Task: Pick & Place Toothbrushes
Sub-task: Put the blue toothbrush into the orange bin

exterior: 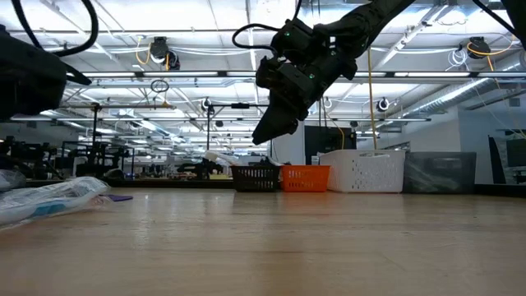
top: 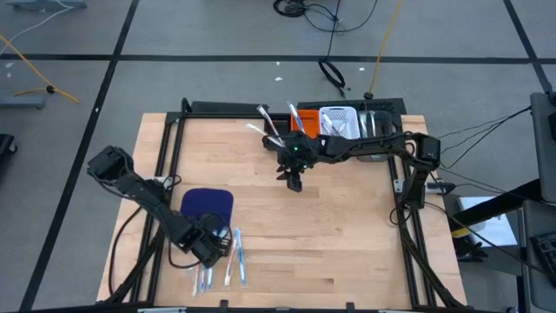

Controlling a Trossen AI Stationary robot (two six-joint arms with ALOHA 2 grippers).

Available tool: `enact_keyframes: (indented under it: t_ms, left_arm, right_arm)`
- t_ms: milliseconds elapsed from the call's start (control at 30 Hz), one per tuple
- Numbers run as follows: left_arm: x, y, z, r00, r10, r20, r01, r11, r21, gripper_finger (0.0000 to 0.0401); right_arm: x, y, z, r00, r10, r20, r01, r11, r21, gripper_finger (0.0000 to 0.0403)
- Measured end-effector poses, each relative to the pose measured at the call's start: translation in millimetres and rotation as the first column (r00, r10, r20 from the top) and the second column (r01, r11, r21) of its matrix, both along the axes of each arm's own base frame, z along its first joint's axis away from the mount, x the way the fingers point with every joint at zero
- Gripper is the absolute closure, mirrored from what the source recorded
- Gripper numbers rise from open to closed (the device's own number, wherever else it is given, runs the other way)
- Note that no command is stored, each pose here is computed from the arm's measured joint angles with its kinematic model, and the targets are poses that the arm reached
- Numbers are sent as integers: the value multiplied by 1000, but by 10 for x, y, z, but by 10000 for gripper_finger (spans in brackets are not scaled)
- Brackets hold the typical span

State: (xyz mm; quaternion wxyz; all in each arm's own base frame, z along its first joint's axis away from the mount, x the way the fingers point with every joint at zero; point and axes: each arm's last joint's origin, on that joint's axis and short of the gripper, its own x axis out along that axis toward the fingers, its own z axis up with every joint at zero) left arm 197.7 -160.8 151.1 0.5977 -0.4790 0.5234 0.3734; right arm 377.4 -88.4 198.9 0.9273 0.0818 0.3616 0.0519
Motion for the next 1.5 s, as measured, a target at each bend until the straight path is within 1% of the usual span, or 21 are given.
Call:
enact_keyframes:
  t_ms: [133,167,333,467,567,700,767,867,1000,1200,1300,1400,1467,1500]
  left_arm:
    - [27,33,2,1000,-13,2,13,1000,5,380]
    - [34,40,2,1000,-16,3,16,1000,6,390]
    - [56,49,28,999,-33,-8,33,999,-1,393]
    - [103,16,182,997,-77,-17,78,997,23,396]
    - [135,10,361,996,-90,-21,92,991,94,399]
    - [190,19,614,992,-126,17,119,963,241,399]
    - [214,43,721,989,-139,44,118,938,326,399]
    - [255,93,835,982,-172,73,123,888,443,400]
    - [335,218,907,975,-205,88,119,812,572,400]
    - [461,439,947,972,-214,94,82,689,720,400]
    - [503,513,971,969,-225,103,57,606,793,400]
    - [533,564,993,967,-230,112,29,535,844,400]
    - [559,582,1004,963,-243,113,25,499,866,400]
    - [582,583,1008,960,-256,113,28,489,872,400]
  right_arm:
    - [0,0,0,1000,1,0,-1,1000,-1,269]
    - [0,0,0,1000,0,0,0,1000,0,269]
    - [0,0,0,1000,0,0,0,1000,0,269]
    - [1,5,0,1000,2,0,-2,1000,0,269]
    - [1,6,0,1000,2,0,-2,1000,0,271]
    - [2,6,0,1000,2,0,-2,1000,0,272]
    - [1,6,0,1000,2,0,-2,1000,0,272]
    - [3,6,1,1000,3,2,-3,1000,1,272]
    - [14,22,10,1000,8,14,-8,1000,-1,272]
    - [75,114,54,996,36,76,-35,999,-17,273]
    - [115,149,95,991,42,128,-39,999,-23,273]
    - [159,166,152,981,30,193,-28,1000,-14,273]
    - [184,178,190,972,26,235,-24,1000,-11,273]
    - [194,176,206,967,26,254,-23,1000,-13,273]
